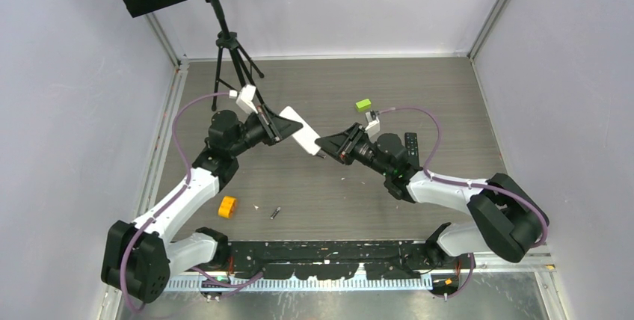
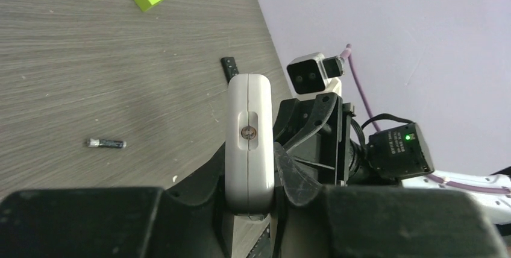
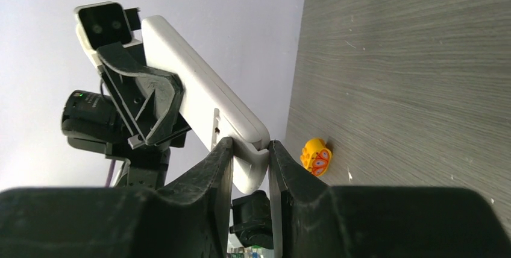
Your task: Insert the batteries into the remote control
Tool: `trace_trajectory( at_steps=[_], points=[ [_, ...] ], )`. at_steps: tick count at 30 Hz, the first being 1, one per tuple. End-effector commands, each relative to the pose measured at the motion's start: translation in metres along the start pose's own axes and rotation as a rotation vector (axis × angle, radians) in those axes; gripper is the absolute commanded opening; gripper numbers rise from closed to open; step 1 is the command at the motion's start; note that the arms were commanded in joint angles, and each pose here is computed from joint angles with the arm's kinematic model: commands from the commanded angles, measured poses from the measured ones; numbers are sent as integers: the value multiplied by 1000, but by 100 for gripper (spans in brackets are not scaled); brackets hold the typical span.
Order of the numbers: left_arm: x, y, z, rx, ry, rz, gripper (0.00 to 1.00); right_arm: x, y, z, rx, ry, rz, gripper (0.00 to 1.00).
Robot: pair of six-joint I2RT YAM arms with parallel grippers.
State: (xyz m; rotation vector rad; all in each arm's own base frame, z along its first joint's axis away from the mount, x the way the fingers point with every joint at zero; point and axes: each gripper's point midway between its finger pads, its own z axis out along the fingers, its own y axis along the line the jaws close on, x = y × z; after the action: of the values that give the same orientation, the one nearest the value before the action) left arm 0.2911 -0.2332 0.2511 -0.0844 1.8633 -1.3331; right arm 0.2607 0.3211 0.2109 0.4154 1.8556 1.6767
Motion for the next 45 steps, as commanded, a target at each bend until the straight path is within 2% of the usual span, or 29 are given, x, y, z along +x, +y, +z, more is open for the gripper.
trace_trajectory(
  at_steps=[1,11,17,21,26,29,33,37,45],
  points=[
    [-11,10,-2,-72,-36,115,0,-5,30,3,-26,11,-26,9],
    [-8,26,-2,-129,-41,121,0,3,25,11,-11,64,15,0],
    [-3,36,-1,-149,-22,145,0,-4,18,6,8,24,-42,0],
    [2,44,-2,-165,3,200,0,-23,16,-10,37,-50,-120,0],
    [8,42,-6,-131,17,259,0,-51,-42,-42,333,-149,-284,0],
    [7,33,-7,-87,8,278,0,-59,-78,-59,456,-173,-321,0],
    [5,15,-7,-7,5,292,0,-56,-113,-70,527,-150,-297,0],
    [7,3,-6,57,18,288,0,-39,-137,-73,536,-59,-248,0],
    [11,-2,-3,102,32,245,0,-21,-184,-87,628,27,-201,3]
  ],
)
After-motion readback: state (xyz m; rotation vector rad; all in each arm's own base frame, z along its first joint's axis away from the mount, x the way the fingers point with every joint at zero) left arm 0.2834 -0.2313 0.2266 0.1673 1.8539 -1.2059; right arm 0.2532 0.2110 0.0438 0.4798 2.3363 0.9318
